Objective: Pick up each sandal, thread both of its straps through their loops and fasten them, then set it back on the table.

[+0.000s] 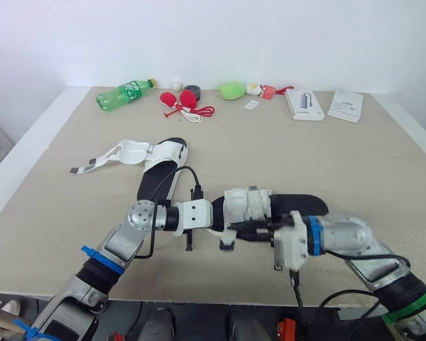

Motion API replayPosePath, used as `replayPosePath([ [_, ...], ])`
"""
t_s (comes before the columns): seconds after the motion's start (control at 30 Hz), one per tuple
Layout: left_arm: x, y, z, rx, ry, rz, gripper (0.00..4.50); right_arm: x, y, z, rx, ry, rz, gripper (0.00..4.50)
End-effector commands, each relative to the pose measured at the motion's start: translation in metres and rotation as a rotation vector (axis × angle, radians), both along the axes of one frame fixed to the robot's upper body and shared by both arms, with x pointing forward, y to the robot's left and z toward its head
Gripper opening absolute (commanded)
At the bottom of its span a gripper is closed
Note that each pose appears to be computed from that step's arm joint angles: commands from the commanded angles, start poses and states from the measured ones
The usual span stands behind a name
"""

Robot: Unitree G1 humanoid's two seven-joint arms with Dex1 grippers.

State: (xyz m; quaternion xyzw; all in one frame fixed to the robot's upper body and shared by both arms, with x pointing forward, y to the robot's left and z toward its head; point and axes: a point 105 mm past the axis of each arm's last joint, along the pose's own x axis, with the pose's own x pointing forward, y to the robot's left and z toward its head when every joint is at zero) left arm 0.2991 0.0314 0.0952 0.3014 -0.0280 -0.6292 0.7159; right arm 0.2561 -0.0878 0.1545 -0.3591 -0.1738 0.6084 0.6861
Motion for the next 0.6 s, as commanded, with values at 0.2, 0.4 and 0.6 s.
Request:
replayPosePath([
  [0.2, -0.005, 0.011, -0.040, 0.125, 0.112, 0.029, 0.00, 0.046, -0.008, 0.023, 0.171, 0.400, -0.269, 0.03],
  [0.4, -0.006, 0.011, -0.040, 0.121, 0.114, 0.034, 0.00, 0.072, -0.015, 0.019, 0.160, 0.442, -0.392, 0.03],
  [0.6, -0.006, 0.011, -0.040, 0.118, 0.114, 0.041, 0.00, 0.082, -0.025, 0.013, 0.125, 0.407, -0.457, 0.03],
])
